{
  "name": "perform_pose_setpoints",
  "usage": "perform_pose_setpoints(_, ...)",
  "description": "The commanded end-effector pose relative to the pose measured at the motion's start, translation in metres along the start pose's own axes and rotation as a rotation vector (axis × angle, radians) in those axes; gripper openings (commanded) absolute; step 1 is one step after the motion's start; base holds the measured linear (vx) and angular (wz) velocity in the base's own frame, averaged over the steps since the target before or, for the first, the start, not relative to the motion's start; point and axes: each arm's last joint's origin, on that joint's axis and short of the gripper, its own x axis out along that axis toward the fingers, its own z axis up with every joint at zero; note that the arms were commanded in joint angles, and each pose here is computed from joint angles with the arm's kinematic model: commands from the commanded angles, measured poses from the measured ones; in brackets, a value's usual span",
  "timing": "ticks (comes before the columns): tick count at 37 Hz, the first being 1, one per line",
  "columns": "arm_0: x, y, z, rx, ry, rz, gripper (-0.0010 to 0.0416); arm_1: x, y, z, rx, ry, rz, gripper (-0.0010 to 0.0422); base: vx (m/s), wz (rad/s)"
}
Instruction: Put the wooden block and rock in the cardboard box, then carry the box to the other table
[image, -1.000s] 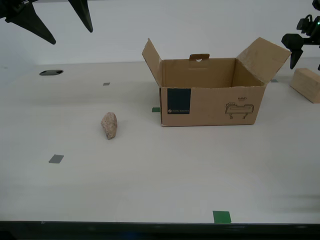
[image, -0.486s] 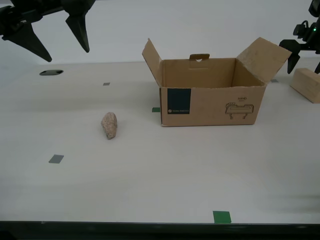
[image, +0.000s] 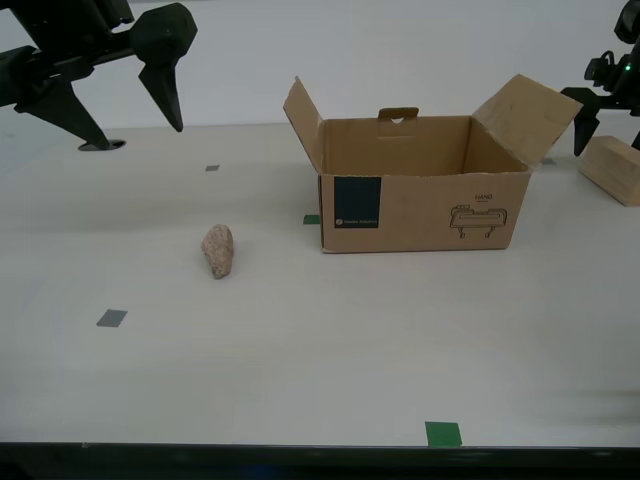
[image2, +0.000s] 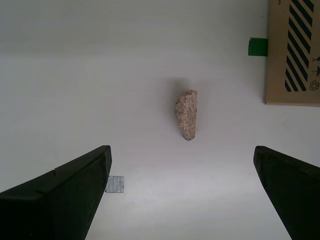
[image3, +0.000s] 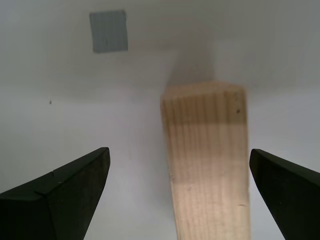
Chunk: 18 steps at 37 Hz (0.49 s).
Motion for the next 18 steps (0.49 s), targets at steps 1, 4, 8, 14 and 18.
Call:
perform_pose_setpoints(1, 0.006, 0.001, -0.005, -0.002, 0.024, 0.006, 0.0389, 0.006, 0.000, 0.003, -0.008, 0.001, 0.005, 0.0389, 0.000, 0.000)
perform_pose_setpoints(4, 0.012, 0.002, -0.010, -0.001, 0.046, 0.010, 0.0389, 0.018, 0.000, 0.005, -0.014, 0.036, 0.023, 0.0389, 0.000, 0.000)
perform_pose_setpoints(8, 0.017, 0.002, -0.015, 0.000, 0.070, 0.014, 0.0389, 0.041, 0.001, 0.007, -0.020, 0.102, 0.051, 0.0389, 0.000, 0.000)
perform_pose_setpoints(14, 0.020, 0.002, -0.016, -0.001, 0.070, 0.014, 0.0389, 0.068, 0.001, 0.013, -0.019, 0.142, 0.069, 0.0389, 0.000, 0.000)
perform_pose_setpoints(18, 0.021, 0.002, -0.016, -0.001, 0.064, 0.013, 0.0389, 0.074, -0.002, 0.020, -0.018, 0.145, 0.070, 0.0389, 0.000, 0.000)
